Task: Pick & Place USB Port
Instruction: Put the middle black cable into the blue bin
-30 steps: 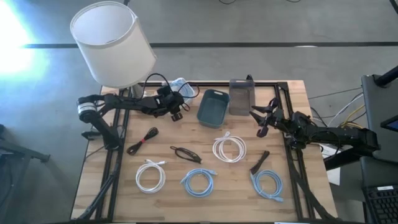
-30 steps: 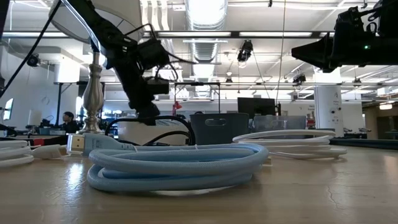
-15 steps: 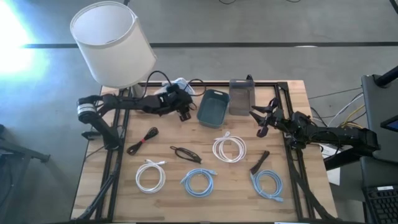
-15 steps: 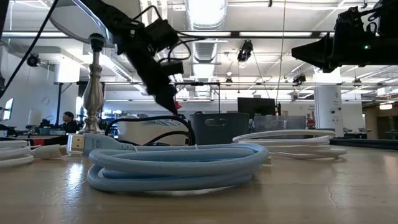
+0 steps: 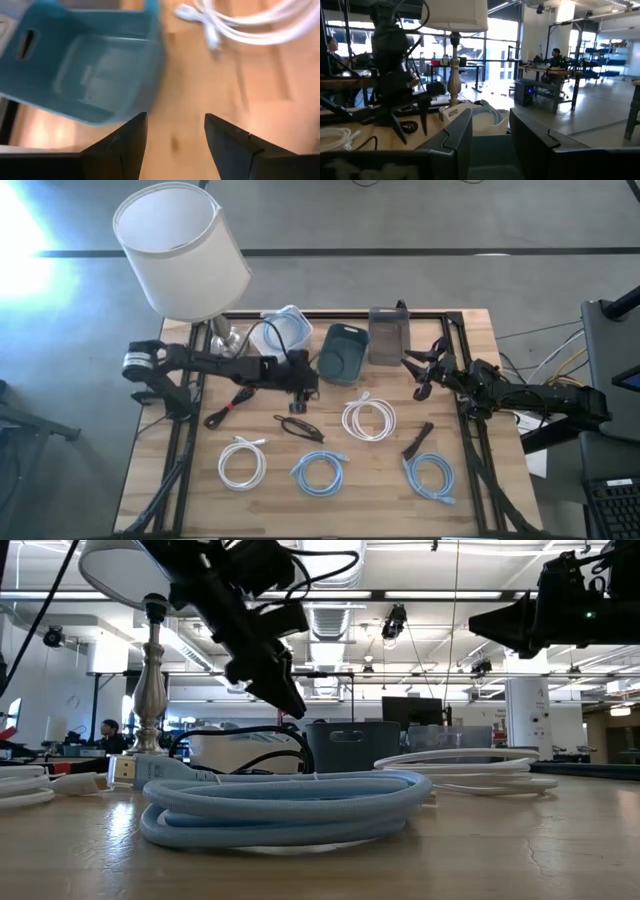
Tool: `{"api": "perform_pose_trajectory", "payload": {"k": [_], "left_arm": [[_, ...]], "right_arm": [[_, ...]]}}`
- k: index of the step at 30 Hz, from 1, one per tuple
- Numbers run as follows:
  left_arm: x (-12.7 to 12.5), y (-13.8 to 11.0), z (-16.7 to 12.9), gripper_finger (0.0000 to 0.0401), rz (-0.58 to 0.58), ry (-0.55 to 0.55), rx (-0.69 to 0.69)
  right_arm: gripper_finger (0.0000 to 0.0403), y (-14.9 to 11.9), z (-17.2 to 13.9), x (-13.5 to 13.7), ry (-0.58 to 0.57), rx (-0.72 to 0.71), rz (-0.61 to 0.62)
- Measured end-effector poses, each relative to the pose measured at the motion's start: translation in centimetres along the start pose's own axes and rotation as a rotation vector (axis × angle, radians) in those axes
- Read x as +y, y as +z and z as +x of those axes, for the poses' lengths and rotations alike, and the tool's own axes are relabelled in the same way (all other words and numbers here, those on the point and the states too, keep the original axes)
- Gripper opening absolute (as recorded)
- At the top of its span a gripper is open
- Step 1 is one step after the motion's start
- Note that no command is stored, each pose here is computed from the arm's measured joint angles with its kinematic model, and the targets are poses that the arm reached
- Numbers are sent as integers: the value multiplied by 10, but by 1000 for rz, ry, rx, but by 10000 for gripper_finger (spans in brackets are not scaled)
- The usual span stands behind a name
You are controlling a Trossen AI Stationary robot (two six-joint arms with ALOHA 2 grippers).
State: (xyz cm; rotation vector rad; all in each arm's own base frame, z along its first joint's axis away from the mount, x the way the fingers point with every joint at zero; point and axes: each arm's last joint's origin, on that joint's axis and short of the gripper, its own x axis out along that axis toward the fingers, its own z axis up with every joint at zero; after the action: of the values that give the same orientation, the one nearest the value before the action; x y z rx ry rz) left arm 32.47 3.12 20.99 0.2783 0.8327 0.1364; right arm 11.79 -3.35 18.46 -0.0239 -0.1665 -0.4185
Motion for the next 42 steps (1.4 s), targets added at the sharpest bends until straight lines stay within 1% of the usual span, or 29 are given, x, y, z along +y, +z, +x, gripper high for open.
{"api": "perform_pose_trajectory", "payload": {"k": [4, 7, 10, 12, 14, 17, 19, 21, 23, 25, 26, 29, 32, 35, 38, 42], "left_arm": [[-21, -2, -4, 201, 29, -55, 49], [-31, -5, -7, 202, 26, -83, 93], [-37, -5, -10, 202, 8, -100, 135], [-39, -3, -13, 202, -9, -107, 159], [-41, -1, -17, 202, -22, -113, 179], [-44, 4, -22, 202, -36, -122, 198], [-46, 9, -26, 202, -43, -148, 199], [-50, 12, -29, 202, -59, -216, 192], [-55, 14, -31, 202, -74, -308, 182], [-60, 15, -32, 202, -81, -374, 181], [-62, 14, -33, 202, -86, -387, 180], [-66, 10, -32, 202, -89, -376, 200], [-67, 5, -29, 202, -91, -337, 213], [-69, -3, -24, 202, -97, -308, 202], [-72, -13, -17, 202, -105, -311, 174], [-77, -27, -10, 202, -115, -327, 165]], "right_arm": [[127, 3, 1, 0, 5, -3, 61], [127, 16, 7, 2, 18, -25, 122], [127, 28, 18, 4, 57, -14, 197], [127, 33, 27, 7, 96, 25, 204], [127, 34, 39, 11, 129, 82, 195], [127, 29, 59, 15, 130, 170, 185], [127, 24, 73, 18, 125, 226, 179], [128, 20, 88, 21, 128, 284, 173], [128, 15, 103, 25, 165, 370, 170], [125, 10, 117, 31, 249, 465, 182], [123, 10, 125, 35, 302, 507, 190], [118, 9, 145, 46, 415, 601, 208], [112, 7, 164, 58, 435, 673, 198], [106, 1, 178, 68, 462, 759, 141], [100, -8, 187, 76, 487, 857, 90], [96, -17, 199, 83, 496, 951, 69]]}}
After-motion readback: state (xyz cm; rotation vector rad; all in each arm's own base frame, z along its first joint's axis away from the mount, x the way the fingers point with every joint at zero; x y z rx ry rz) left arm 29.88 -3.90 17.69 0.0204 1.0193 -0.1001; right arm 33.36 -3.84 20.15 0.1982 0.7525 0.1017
